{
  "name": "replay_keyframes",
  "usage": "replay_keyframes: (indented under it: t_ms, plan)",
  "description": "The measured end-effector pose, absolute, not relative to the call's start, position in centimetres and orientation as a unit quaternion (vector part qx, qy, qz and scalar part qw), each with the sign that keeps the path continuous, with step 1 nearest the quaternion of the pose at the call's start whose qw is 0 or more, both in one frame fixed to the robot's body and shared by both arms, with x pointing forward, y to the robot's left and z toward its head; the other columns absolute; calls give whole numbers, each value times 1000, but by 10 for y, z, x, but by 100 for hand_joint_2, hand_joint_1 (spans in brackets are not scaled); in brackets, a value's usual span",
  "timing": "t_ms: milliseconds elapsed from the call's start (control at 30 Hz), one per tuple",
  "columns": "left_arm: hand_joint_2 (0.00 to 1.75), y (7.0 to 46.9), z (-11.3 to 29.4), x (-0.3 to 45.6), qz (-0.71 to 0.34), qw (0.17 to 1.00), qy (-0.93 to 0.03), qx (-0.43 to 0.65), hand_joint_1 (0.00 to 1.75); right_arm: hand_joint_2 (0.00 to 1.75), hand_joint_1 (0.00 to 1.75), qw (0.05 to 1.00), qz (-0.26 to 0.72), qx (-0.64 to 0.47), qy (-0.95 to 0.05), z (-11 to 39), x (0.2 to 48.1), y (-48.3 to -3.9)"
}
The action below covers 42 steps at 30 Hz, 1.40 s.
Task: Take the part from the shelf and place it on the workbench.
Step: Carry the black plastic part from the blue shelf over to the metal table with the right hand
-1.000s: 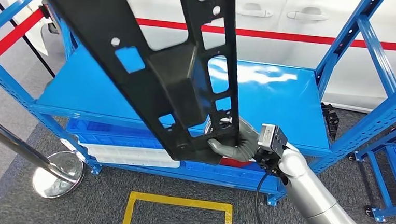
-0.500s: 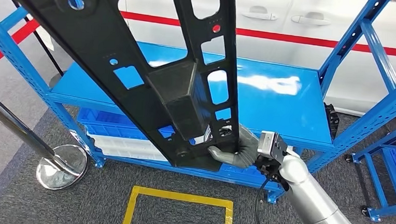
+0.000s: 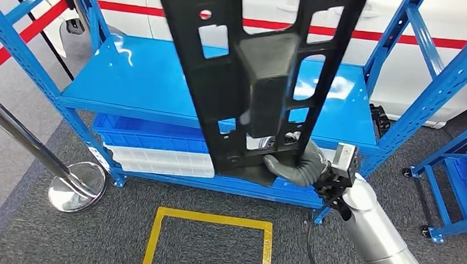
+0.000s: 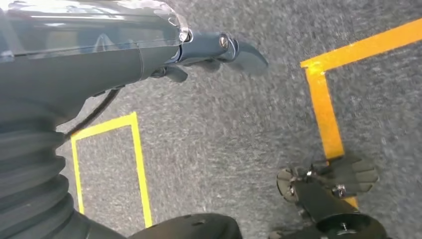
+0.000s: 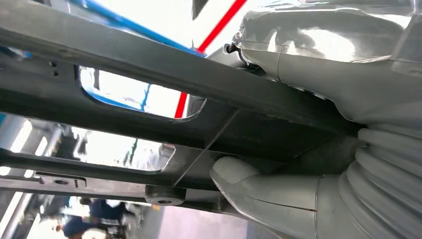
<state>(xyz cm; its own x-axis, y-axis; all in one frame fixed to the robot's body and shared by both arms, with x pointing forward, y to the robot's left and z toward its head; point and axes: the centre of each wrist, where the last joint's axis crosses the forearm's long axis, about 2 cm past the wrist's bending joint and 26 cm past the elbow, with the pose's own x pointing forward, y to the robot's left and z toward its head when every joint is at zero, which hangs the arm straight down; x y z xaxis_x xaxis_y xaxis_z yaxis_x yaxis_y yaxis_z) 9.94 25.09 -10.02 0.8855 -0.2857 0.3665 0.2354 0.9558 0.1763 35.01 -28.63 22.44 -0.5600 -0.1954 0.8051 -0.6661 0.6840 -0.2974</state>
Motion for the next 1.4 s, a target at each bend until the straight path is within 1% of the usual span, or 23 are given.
replay_keyframes:
  t_ms: [367, 733, 1400]
  plan:
    - [175, 250, -98, 106, -131, 968, -204, 62, 0, 175, 175, 396, 299, 241, -834, 231, 356, -301]
    - [175, 245, -98, 108, -133, 968, -206, 58, 0, 175, 175, 396, 276, 252, -839, 227, 358, -289]
    - [175, 243, -97, 109, -133, 968, -207, 56, 0, 175, 175, 395, 279, 254, -838, 229, 358, -289]
